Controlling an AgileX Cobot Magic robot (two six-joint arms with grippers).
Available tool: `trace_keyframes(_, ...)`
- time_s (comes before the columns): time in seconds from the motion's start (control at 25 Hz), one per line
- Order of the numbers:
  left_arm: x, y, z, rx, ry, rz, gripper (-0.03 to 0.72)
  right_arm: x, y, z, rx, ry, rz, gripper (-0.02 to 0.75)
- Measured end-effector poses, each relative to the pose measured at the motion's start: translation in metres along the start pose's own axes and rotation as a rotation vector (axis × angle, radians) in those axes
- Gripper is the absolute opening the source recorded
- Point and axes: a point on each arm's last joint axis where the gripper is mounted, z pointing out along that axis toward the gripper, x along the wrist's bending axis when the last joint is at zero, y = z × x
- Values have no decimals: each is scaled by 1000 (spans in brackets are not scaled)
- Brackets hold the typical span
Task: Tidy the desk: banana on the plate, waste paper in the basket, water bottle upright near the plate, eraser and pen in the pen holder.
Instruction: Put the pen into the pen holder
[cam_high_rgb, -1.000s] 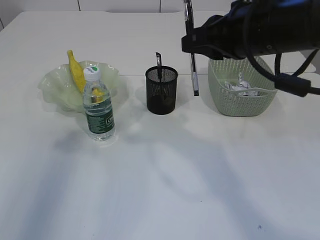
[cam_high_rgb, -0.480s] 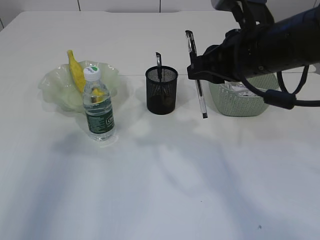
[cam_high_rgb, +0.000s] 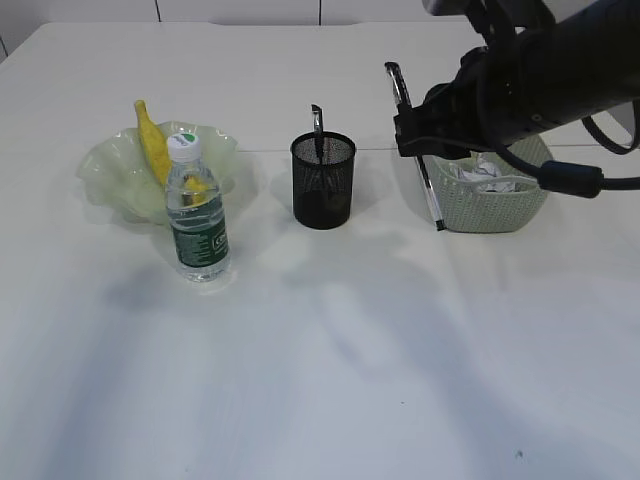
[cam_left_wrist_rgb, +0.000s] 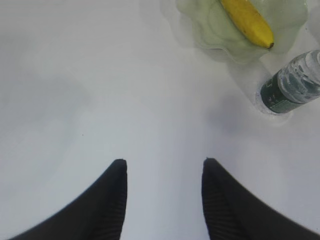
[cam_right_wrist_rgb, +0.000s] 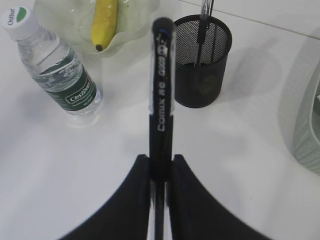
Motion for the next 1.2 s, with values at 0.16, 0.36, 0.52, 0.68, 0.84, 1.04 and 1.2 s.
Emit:
trace_keyframes(0.16, 0, 0, 0, 2, -5, -3, 339, -2, 7, 1, -20, -22, 2, 57)
trace_keyframes(0.36, -1, 0, 0, 5, -7, -5, 337, -6, 29, 10, -79, -36, 0, 57)
trace_keyframes(0.52, -1, -1, 0, 7, -8, -6, 337, -12, 43, 27, -125, -56, -2, 57)
trace_keyframes(0.68, -1, -1, 0, 10, -8, -7, 337, -20, 50, 45, -187, -97, -20, 57)
trace_keyframes(0.84, -1, -1, 0, 11, -8, -7, 337, -29, 51, 64, -265, -154, -20, 56)
trace_keyframes(1.04, -1, -1, 0, 12, -10, -8, 333, -38, 51, 90, -297, -189, -18, 56)
trace_keyframes(1.2, -1, -1, 0, 12, -10, -8, 330, -42, 59, 112, -307, -186, -5, 56)
